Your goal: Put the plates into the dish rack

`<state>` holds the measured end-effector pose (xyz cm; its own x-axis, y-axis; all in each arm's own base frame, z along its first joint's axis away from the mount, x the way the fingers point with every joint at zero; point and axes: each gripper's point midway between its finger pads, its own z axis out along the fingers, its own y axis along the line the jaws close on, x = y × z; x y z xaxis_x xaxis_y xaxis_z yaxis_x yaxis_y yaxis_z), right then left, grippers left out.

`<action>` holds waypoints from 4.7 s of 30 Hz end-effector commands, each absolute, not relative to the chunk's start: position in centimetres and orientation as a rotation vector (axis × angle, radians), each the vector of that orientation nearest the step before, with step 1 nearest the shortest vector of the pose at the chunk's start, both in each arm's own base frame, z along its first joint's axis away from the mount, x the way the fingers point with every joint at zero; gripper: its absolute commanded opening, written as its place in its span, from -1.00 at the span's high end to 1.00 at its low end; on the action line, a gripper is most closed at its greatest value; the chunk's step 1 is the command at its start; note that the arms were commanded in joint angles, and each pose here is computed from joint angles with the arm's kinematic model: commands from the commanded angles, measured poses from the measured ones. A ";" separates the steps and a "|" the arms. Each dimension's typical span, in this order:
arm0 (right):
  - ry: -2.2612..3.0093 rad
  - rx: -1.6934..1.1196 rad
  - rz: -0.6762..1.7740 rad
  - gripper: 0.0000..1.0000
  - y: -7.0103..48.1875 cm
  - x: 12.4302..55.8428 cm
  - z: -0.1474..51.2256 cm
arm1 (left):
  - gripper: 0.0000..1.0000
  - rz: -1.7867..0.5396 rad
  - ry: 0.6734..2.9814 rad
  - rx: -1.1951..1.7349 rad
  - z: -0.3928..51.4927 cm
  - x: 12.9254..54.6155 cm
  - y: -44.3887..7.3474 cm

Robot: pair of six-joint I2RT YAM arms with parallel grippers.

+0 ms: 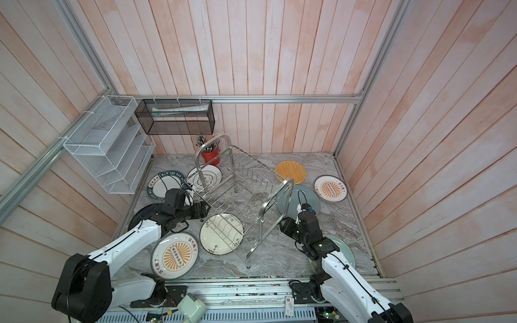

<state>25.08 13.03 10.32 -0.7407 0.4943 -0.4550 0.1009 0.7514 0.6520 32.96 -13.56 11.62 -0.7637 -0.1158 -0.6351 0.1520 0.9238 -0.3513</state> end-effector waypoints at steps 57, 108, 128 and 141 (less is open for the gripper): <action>2.039 0.363 0.889 -0.19 10.0 52.1 18.0 | -0.92 -0.522 2.231 0.028 18.0 35.2 -18.6; 1.837 0.295 0.830 -0.96 7.0 29.1 31.9 | 0.05 -1.087 2.146 -1.102 4.0 50.4 -5.5; 1.771 0.337 0.807 -0.95 6.2 28.6 33.6 | 1.00 -1.169 2.070 -0.958 8.3 50.5 -5.8; 1.704 0.370 0.765 -0.96 5.2 28.6 34.5 | 1.00 -0.760 2.160 -0.910 15.5 46.0 -2.1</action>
<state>28.66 5.43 33.69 -0.3118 0.6133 -0.7257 -0.1406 0.7256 0.6736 47.18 -3.77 14.73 -0.5467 -0.7954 -0.2615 -0.3402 0.4964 -0.7987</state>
